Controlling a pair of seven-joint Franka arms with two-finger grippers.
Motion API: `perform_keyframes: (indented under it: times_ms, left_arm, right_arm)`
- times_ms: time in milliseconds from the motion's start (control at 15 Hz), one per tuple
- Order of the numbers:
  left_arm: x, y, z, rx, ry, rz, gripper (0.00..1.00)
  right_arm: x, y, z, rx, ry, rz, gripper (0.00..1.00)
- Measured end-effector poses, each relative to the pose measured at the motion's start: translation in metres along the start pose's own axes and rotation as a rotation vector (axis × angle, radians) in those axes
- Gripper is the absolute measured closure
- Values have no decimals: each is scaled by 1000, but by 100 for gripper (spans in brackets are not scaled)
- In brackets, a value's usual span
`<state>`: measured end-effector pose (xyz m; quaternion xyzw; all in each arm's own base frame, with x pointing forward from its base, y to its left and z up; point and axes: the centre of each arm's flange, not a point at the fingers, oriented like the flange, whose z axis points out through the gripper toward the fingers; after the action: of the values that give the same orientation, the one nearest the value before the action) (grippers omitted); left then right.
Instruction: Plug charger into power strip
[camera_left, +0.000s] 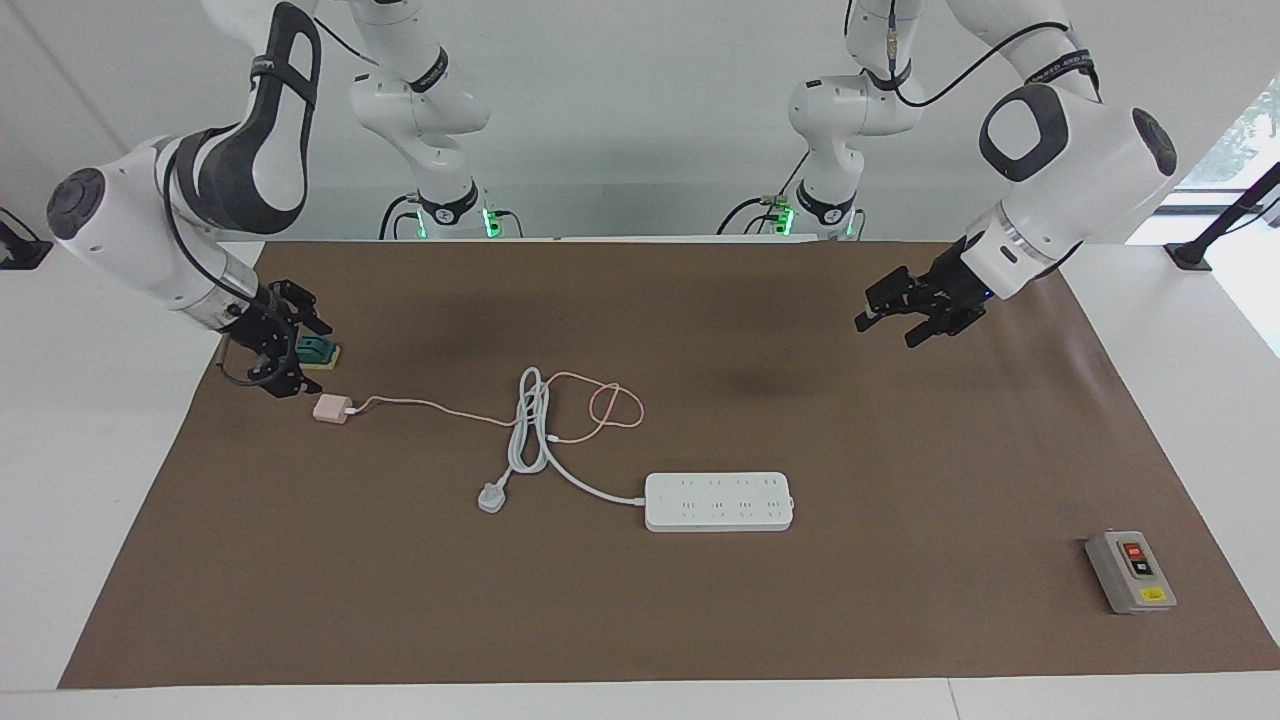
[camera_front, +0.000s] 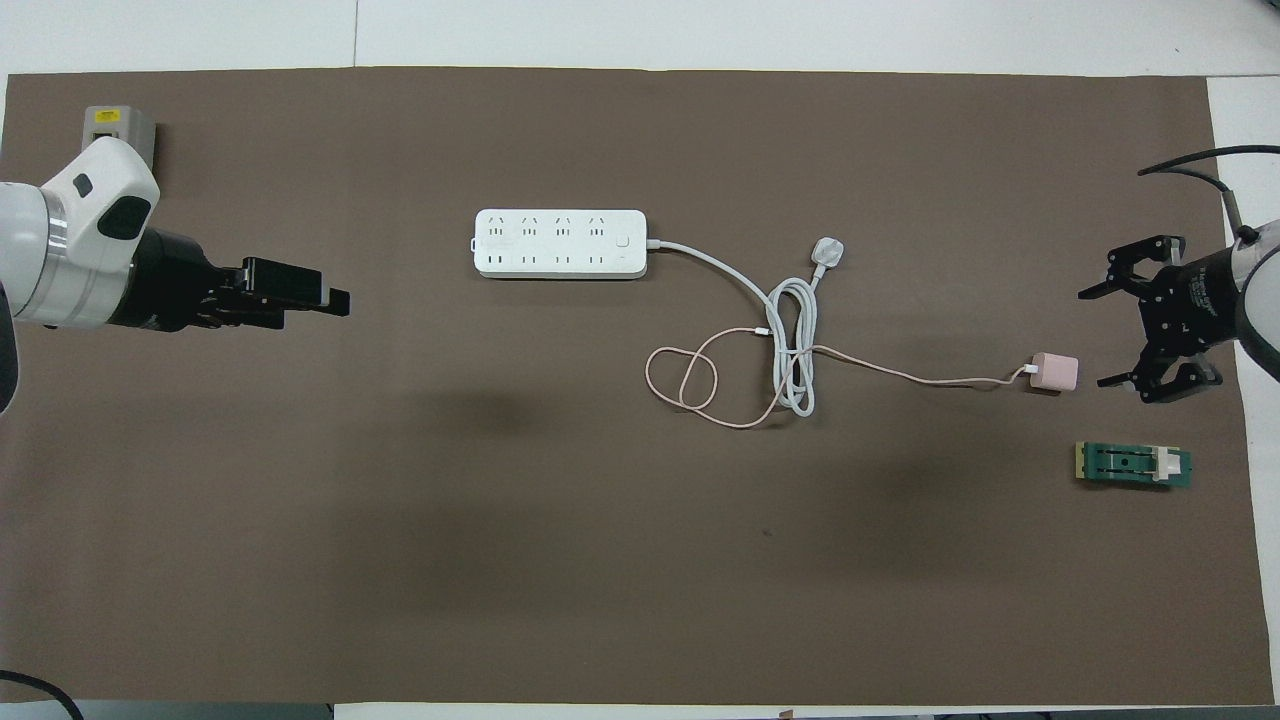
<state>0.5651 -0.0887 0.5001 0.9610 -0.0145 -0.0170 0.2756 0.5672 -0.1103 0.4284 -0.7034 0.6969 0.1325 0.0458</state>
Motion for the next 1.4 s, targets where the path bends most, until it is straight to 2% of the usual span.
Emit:
perform_keyframes:
  times_ms: [200,400,800,1133,1400]
  left_arm:
    - [4,-2,21,-136,8,-31,0]
    - [5,4,56,-298,26,-46,0]
    - [7,23,119,-515,18,-86,0]
    - [16,-8,181,-678,-11,-55,0]
    - [20,3,186,-755,-6,-33,0]
  right_arm:
    - [15,-5,18,22,11,12,0]
    - [21,-8,42,3,0,4,0]
    - [50,-1,82,12,-24,43,0]
    - [71,6,103,13,-44,93,0]
    - [81,8,108,18,-72,127,0]
